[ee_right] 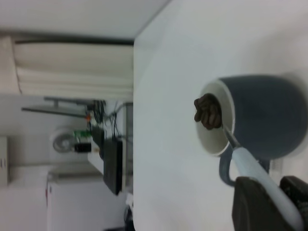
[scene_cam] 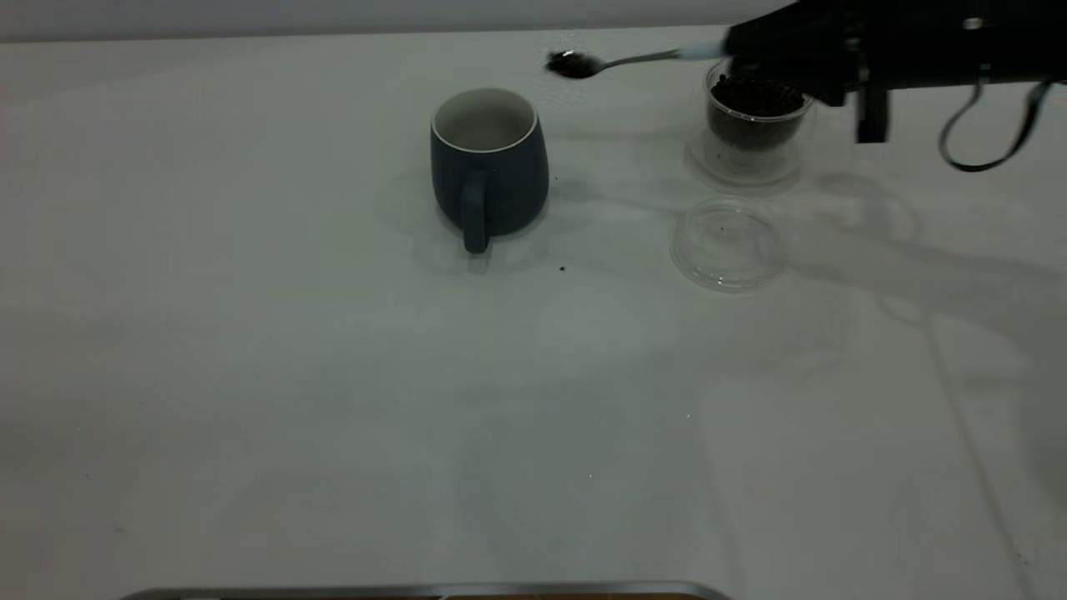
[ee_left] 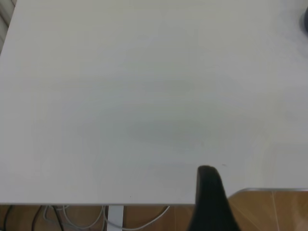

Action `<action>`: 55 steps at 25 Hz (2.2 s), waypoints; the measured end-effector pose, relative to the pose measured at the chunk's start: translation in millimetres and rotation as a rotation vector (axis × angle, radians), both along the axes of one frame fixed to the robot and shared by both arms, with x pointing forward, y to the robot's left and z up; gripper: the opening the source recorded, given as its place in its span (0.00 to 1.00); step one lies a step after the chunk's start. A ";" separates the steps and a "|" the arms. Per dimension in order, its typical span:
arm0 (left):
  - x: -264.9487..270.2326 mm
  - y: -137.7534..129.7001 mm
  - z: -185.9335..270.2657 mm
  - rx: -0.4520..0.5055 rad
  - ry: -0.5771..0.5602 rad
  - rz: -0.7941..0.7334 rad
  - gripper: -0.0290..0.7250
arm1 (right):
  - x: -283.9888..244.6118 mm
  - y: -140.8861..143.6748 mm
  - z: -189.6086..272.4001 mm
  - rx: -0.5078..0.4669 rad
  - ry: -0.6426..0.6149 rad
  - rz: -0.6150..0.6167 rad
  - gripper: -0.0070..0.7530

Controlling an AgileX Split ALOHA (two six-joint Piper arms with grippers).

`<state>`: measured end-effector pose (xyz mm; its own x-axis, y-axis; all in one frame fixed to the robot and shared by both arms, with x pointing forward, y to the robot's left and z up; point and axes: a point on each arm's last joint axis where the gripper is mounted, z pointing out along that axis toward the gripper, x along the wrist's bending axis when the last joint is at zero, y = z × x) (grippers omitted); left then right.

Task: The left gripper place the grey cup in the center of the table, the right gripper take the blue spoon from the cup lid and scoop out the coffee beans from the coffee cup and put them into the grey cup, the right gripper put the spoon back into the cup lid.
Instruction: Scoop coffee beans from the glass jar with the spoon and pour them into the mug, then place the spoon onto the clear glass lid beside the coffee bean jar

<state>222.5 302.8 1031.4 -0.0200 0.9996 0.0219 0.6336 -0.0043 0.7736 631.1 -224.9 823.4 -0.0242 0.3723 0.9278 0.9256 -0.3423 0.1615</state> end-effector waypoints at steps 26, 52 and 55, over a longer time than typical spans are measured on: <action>0.0 0.0 0.0 -0.002 0.000 0.002 0.79 | 17.1 56.4 7.3 -0.427 -0.726 0.360 0.16; 0.0 0.0 0.0 0.000 0.000 0.000 0.79 | -76.9 -85.5 8.2 -0.248 0.139 -0.156 0.16; 0.0 0.0 0.0 0.000 0.000 0.000 0.79 | -75.4 -89.0 -10.3 -0.249 0.156 -0.157 0.16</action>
